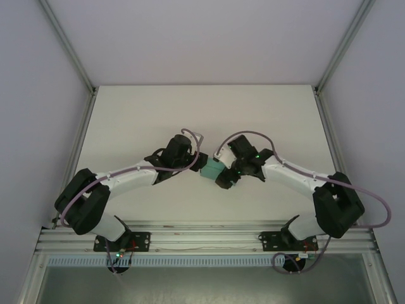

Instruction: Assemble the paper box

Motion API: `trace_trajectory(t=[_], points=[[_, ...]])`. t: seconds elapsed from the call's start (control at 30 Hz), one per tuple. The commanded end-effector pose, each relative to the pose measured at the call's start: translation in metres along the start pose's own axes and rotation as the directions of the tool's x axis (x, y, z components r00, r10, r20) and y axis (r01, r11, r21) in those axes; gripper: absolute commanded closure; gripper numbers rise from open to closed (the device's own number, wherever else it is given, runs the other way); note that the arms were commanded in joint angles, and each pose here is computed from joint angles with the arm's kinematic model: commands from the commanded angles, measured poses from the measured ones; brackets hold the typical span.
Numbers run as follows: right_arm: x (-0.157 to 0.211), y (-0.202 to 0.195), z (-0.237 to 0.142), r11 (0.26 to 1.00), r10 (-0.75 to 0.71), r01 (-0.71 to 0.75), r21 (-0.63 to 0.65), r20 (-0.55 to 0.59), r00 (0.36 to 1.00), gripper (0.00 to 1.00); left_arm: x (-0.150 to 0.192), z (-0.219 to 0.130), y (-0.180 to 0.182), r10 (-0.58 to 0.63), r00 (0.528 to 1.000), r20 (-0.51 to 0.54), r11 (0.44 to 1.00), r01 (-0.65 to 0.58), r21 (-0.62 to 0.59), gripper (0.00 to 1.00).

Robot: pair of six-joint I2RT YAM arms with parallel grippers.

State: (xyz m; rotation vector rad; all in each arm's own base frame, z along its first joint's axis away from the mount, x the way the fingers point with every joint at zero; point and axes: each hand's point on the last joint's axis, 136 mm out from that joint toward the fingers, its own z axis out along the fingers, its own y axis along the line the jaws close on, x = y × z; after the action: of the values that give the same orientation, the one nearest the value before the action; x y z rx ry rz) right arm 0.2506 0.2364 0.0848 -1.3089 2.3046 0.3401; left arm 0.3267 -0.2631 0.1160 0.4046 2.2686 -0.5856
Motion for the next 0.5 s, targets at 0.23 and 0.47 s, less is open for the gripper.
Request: trace_trajectory(t=[0.23, 0.47], points=[[-0.010, -0.039, 0.009, 0.938, -0.152, 0.187, 0.291, -0.140, 0.978, 0.52, 0.024, 0.005, 0.009, 0.005, 0.996, -0.093, 0.999, -0.008, -0.036, 0.59], [-0.021, -0.063, -0.004, 0.806, -0.247, 0.321, 0.497, -0.210, 0.946, 0.54, -0.002, -0.021, 0.031, -0.167, 0.986, 0.011, 0.985, 0.168, -0.029, 0.44]])
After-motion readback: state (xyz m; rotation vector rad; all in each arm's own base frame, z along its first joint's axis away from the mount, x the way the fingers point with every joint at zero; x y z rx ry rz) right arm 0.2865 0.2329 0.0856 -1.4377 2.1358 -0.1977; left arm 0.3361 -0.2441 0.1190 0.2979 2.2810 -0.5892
